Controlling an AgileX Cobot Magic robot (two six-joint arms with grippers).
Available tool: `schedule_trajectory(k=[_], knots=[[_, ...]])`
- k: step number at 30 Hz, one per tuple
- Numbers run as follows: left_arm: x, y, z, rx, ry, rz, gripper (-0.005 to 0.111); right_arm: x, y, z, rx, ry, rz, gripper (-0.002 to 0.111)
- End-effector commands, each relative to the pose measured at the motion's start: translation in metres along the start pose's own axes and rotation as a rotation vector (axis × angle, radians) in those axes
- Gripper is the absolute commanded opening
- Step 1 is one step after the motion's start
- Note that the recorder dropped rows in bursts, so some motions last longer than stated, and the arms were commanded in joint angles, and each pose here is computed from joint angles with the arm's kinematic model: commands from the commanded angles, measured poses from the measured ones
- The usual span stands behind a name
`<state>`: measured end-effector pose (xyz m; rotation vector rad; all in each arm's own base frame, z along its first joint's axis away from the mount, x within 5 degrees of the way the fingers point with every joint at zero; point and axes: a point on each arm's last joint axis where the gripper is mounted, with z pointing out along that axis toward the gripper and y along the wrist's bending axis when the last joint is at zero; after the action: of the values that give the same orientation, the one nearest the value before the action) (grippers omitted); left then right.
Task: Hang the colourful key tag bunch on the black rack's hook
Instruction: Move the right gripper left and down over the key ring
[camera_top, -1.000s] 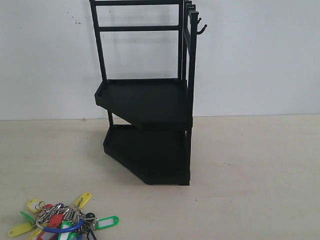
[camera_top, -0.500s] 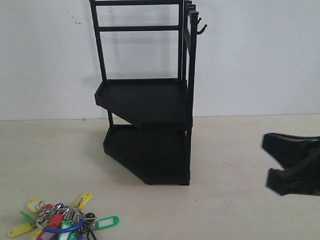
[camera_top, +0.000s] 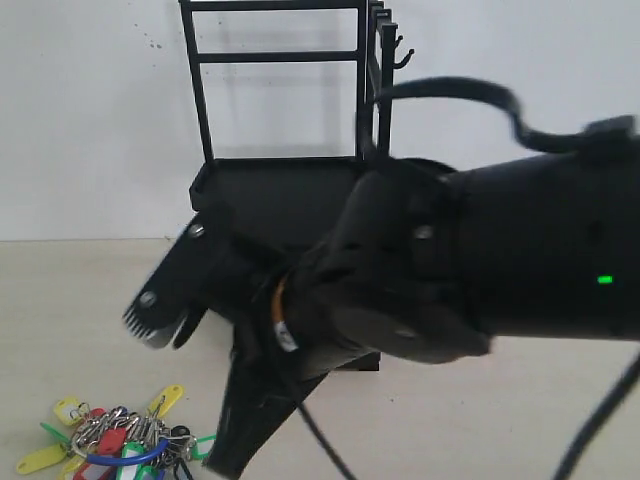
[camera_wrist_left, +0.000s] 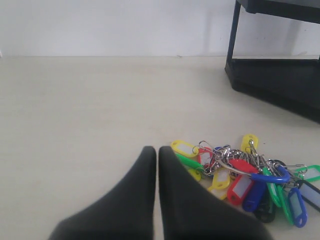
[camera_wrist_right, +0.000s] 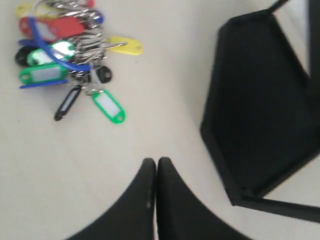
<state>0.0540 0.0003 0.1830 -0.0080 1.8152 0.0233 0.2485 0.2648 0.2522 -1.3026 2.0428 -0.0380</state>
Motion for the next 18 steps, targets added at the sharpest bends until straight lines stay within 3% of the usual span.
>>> schedule_trajectory(k=[1, 7, 10, 14, 18], knots=[[-0.002, 0.0, 0.0, -0.003, -0.019, -0.018, 0.004, -0.012, 0.024, 0.038, -0.178, 0.139, -0.125, 0.0], [-0.002, 0.0, 0.0, -0.003, -0.019, -0.018, 0.004, -0.031, 0.039, 0.077, -0.279, 0.141, -0.114, 0.001], [-0.002, 0.0, 0.0, -0.003, -0.019, -0.018, 0.004, -0.039, 0.046, 0.081, -0.294, 0.12, -0.148, 0.011], [-0.002, 0.0, 0.0, -0.003, -0.019, -0.018, 0.004, -0.051, 0.062, 0.085, -0.302, 0.069, -0.206, 0.036], [-0.002, 0.0, 0.0, -0.003, -0.019, -0.018, 0.004, -0.063, 0.076, 0.093, -0.295, 0.0, -0.22, 0.04]])
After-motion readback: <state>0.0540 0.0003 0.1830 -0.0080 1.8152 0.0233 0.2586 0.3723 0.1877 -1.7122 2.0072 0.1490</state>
